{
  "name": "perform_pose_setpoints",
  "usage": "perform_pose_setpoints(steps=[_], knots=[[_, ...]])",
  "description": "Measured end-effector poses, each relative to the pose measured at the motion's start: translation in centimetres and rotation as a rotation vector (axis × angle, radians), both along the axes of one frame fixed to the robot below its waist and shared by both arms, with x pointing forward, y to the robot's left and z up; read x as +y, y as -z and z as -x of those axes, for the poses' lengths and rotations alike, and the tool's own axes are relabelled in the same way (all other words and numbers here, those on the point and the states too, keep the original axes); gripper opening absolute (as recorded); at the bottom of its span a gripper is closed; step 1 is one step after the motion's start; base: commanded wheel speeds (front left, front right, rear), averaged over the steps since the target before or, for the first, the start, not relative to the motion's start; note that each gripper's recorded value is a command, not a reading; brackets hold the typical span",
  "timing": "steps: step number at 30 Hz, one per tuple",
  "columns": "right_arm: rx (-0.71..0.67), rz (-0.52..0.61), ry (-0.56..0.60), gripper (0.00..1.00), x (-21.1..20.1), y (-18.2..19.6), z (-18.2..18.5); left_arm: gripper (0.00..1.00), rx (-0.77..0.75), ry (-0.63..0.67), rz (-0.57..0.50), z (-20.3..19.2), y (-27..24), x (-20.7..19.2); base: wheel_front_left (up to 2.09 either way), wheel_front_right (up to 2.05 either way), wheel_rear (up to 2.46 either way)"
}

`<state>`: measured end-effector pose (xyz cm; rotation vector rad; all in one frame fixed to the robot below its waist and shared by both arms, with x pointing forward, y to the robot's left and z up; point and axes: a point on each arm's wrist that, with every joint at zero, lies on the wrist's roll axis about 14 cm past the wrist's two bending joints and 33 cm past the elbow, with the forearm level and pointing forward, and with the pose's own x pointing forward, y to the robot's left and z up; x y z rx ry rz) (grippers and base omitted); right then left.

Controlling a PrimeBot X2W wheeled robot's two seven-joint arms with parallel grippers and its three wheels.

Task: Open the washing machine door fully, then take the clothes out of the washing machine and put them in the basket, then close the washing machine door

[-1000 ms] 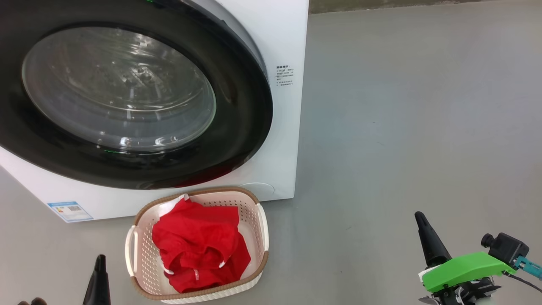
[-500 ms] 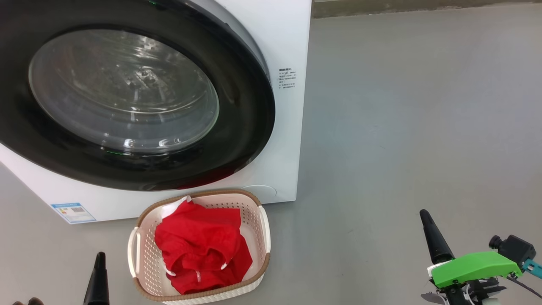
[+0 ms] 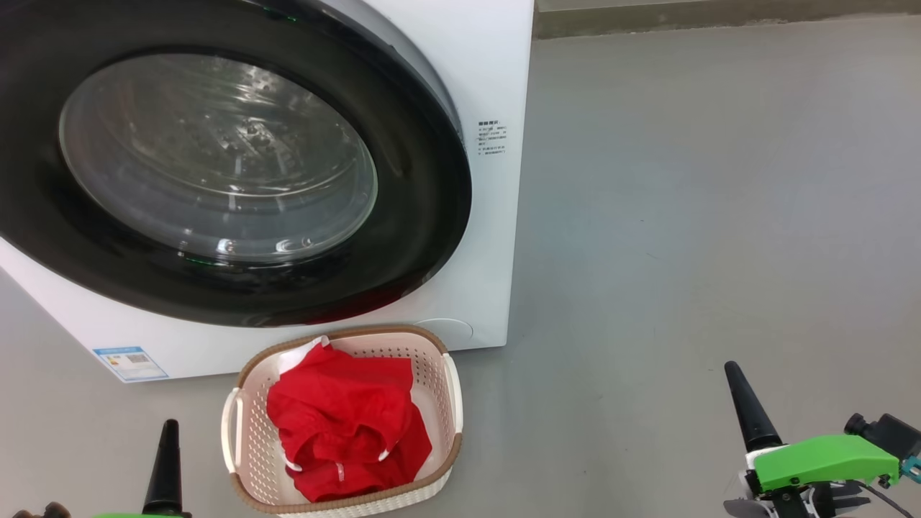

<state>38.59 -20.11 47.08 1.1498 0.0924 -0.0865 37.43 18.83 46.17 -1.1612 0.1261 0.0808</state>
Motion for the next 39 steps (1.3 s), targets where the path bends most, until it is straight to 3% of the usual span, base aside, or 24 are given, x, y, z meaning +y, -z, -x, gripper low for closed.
perform_pose_setpoints(steps=[39], knots=[[-0.081,-0.412,0.036,0.0,-0.5,-2.2,0.2,0.0,-0.06,-0.019,0.415,-0.2,-2.1,-0.2,0.0,0.0,0.0]])
